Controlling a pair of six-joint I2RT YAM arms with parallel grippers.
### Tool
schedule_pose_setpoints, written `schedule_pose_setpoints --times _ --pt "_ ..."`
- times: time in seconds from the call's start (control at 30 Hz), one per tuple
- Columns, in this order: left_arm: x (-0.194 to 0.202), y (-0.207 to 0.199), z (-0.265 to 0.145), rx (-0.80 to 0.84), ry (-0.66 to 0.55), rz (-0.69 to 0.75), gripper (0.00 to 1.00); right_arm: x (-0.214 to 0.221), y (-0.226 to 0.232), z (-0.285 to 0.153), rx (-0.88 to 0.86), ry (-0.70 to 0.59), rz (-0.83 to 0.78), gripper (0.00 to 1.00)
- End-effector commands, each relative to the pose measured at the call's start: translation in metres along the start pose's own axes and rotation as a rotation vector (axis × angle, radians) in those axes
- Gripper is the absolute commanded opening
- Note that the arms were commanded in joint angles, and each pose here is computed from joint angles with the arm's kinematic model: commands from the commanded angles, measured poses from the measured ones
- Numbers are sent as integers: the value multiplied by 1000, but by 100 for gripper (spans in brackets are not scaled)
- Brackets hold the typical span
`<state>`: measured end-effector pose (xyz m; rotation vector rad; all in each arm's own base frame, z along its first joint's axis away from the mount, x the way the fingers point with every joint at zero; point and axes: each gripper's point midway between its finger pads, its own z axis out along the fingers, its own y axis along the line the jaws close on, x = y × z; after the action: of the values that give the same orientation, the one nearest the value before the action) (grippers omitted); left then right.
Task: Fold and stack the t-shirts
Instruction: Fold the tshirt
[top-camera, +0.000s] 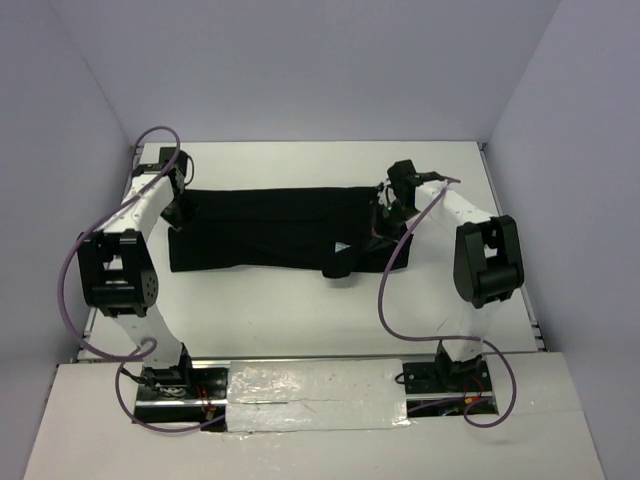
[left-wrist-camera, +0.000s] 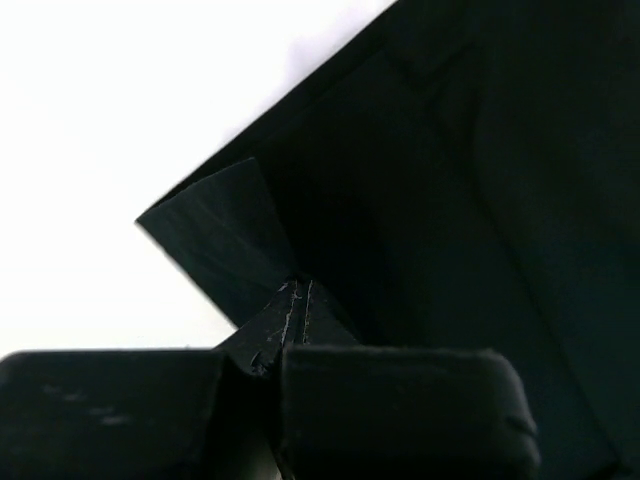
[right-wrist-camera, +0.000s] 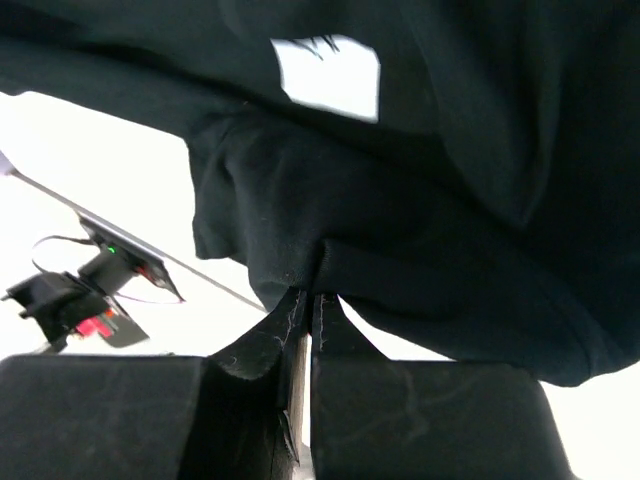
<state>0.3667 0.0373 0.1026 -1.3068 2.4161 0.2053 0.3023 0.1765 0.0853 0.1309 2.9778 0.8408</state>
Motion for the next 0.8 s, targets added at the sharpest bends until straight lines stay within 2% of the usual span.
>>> schedule_pose_setpoints --times 0.0,0.3,0.57,0.77 --pt "-16 -14 6 -8 -36 0 0 -23 20 -15 -36 -36 -23 1" --pt "-21 -43 41 -7 -2 50 0 -74 -9 4 78 -54 23 3" --pt "-38 -71 53 25 -18 84 0 -91 -26 8 104 -56 45 4" --pt "-40 -64 57 -30 -10 66 0 -100 -27 10 89 -69 58 8"
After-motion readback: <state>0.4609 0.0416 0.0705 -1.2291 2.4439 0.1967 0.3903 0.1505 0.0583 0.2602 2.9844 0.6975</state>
